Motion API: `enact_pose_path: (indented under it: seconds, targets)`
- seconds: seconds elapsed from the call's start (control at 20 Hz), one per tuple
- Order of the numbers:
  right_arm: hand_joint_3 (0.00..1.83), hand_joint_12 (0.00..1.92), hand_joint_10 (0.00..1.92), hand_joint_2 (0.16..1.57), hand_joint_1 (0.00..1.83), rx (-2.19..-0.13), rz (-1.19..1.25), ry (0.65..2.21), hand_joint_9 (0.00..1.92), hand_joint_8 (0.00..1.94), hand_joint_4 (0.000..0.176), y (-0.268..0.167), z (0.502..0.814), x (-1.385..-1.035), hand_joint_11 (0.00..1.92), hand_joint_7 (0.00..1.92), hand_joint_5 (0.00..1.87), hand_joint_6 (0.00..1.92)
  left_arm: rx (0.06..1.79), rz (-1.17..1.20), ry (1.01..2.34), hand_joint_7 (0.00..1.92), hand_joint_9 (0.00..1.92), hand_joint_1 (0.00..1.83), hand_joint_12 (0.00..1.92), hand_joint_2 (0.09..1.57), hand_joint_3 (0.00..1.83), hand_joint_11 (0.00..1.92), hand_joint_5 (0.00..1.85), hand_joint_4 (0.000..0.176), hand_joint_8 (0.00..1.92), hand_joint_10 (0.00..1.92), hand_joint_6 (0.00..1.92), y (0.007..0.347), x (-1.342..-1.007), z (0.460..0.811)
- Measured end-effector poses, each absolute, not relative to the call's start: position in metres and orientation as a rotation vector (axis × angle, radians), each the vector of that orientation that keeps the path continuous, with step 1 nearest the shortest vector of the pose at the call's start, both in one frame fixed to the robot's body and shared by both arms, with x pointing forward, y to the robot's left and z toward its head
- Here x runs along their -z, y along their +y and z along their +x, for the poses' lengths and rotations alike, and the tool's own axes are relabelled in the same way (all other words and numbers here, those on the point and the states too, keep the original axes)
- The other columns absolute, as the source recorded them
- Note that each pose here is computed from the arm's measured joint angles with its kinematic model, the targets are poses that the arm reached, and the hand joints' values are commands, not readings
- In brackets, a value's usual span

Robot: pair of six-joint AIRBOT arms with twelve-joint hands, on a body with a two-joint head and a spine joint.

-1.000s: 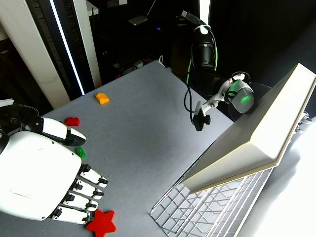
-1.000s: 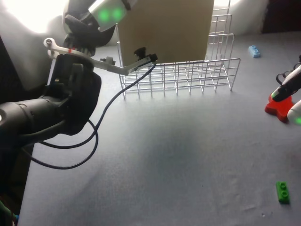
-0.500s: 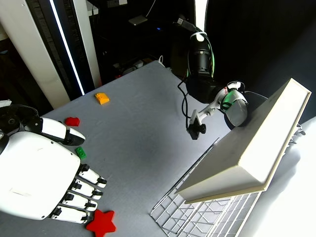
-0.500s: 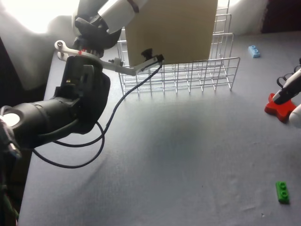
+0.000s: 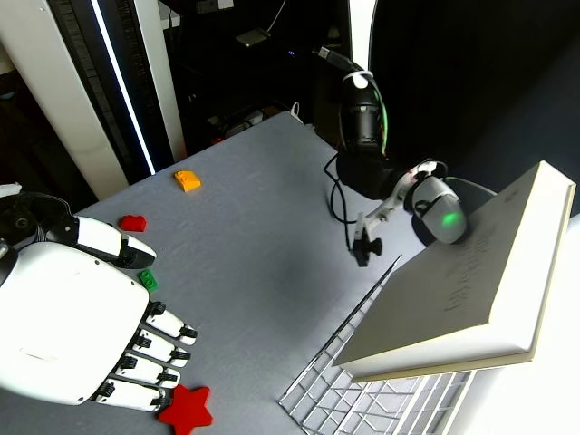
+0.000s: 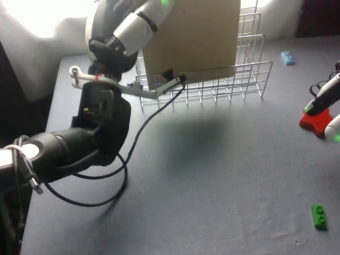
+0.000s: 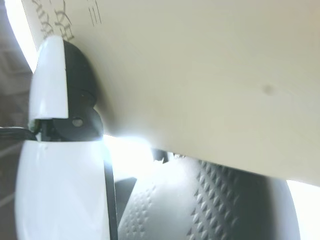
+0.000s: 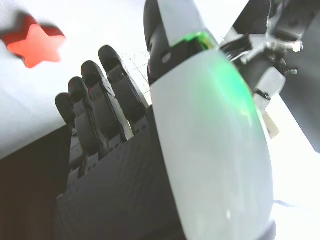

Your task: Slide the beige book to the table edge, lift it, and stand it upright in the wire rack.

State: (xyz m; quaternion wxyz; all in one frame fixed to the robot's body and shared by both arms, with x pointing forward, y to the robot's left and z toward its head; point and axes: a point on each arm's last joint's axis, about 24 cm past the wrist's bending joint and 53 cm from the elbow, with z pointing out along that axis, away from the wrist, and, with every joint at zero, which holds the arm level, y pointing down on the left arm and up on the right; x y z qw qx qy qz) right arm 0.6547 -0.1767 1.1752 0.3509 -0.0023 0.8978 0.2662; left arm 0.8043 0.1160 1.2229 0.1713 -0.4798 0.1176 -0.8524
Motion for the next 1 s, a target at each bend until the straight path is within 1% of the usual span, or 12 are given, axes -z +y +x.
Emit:
enact_pose_path:
  seconds: [0.1,0.2,0.3,0.35,0.5,0.6,0.65,0.8,1.0]
  targets:
    - [0.0,0.85,0.01,1.19,0.21,-0.69,-0.006,2.323,0.3,0.01,0.0,-0.177,0.655,-1.175,0.0,0.31,0.33,0.01,2.426,-1.362,0.335,0.84,0.89,1.49,1.6,1.14,0.0,0.77,0.83,0.0,1.15,1.19,1.08,0.111,-1.222,0.803]
    - [0.0,0.82,0.0,1.18,0.21,-0.689,-0.006,2.325,0.29,0.0,0.0,-0.177,0.655,-1.175,0.0,0.31,0.33,0.0,2.431,-1.361,0.337,0.84,0.9,1.49,1.6,1.14,0.0,0.76,0.84,0.0,1.15,1.18,1.08,0.105,-1.22,0.803]
    - [0.0,0.79,0.0,1.18,0.22,-0.689,-0.006,2.325,0.28,0.0,0.0,-0.177,0.655,-1.175,0.0,0.3,0.32,0.0,2.436,-1.36,0.341,0.81,0.87,1.49,1.62,1.15,0.0,0.74,0.83,0.0,1.17,1.21,1.1,0.101,-1.219,0.802]
    - [0.0,0.8,0.0,1.19,0.2,-0.689,-0.007,2.325,0.29,0.0,0.0,-0.176,0.655,-1.175,0.0,0.31,0.32,0.0,2.437,-1.358,0.338,0.83,0.89,1.49,1.59,1.14,0.0,0.76,0.85,0.0,1.15,1.18,1.08,0.1,-1.218,0.801]
    - [0.0,0.79,0.0,1.2,0.19,-0.69,-0.01,2.324,0.28,0.0,0.0,-0.175,0.655,-1.175,0.0,0.3,0.32,0.0,2.445,-1.34,0.323,0.8,0.87,1.49,1.59,1.15,0.0,0.77,0.83,0.0,1.23,1.21,1.07,0.102,-1.217,0.798]
    - [0.0,0.79,0.0,1.19,0.2,-0.69,-0.01,2.325,0.29,0.0,0.0,-0.176,0.655,-1.175,0.0,0.31,0.32,0.0,2.444,-1.337,0.32,0.82,0.88,1.49,1.59,1.14,0.0,0.77,0.84,0.0,1.16,1.19,1.09,0.102,-1.216,0.798]
    - [0.0,0.77,0.0,1.19,0.19,-0.69,-0.01,2.324,0.28,0.0,0.0,-0.176,0.655,-1.175,0.0,0.29,0.31,0.0,2.443,-1.341,0.313,0.8,0.86,1.49,1.56,1.14,0.0,0.8,0.82,0.0,1.17,1.21,1.12,0.103,-1.216,0.798]
    - [0.0,0.81,0.01,1.18,0.22,-0.693,-0.016,2.325,0.3,0.0,0.0,-0.173,0.655,-1.176,0.0,0.31,0.33,0.0,2.432,-1.348,0.271,0.82,0.89,1.49,1.57,1.14,0.0,0.78,0.82,0.0,1.18,1.19,1.09,0.109,-1.212,0.798]
    - [0.0,0.79,0.0,1.19,0.21,-0.696,-0.024,2.321,0.28,0.0,0.0,-0.17,0.655,-1.177,0.0,0.3,0.31,0.0,2.419,-1.342,0.253,0.78,0.84,1.49,1.58,1.15,0.0,0.78,0.8,0.0,1.22,1.25,1.14,0.115,-1.21,0.801]
